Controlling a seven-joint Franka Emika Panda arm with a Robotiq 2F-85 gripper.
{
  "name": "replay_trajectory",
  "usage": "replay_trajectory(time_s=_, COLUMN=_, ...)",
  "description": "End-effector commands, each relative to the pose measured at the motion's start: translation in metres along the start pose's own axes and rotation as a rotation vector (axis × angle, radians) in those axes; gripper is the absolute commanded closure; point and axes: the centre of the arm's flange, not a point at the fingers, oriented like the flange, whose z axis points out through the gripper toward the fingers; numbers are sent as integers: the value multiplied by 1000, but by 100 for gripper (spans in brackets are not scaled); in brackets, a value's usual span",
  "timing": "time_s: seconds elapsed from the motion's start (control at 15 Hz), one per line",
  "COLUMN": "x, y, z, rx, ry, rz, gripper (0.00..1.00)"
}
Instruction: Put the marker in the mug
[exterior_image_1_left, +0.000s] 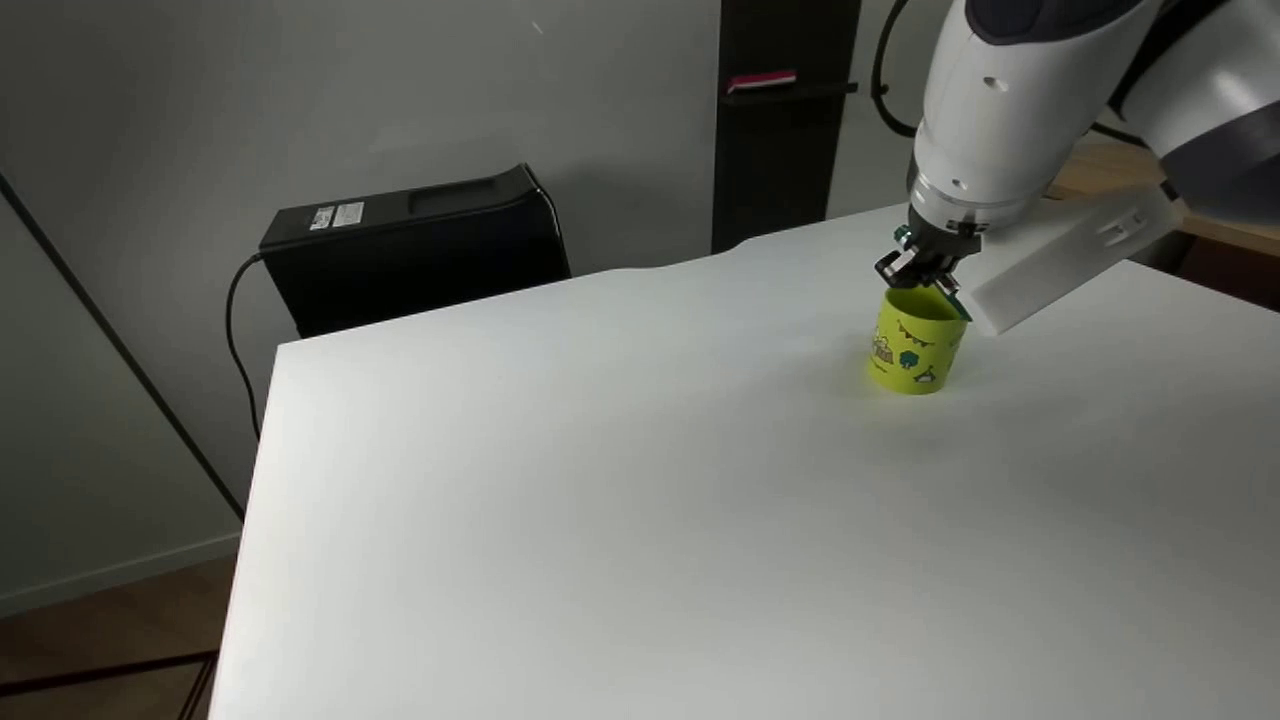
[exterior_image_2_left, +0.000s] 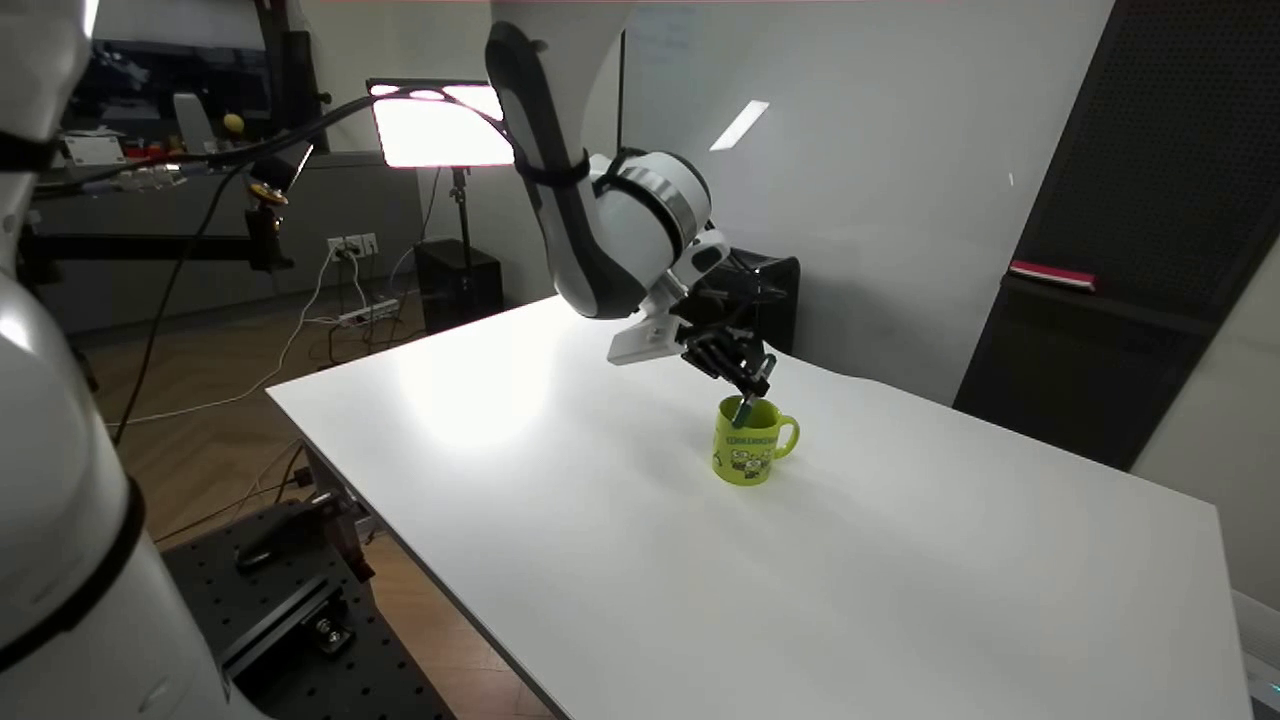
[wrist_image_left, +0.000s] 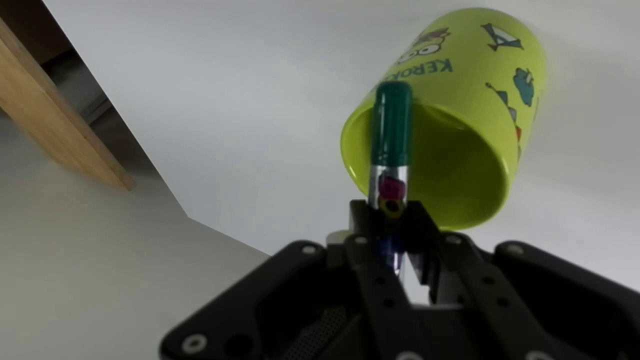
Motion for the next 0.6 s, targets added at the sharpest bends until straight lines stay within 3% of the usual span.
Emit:
replay_trajectory(time_s=0.0, x=4, y=-5, z=10, rx=4, ry=9, rz=21, gripper=95)
replay_trajectory(time_s=0.33, x=17, y=-5, z=8, rx=0, ry=30, rz=28, gripper=95)
replay_trajectory(time_s=0.53, x=29, y=-10, z=10, rx=35, ry=-8, rz=30, gripper=95)
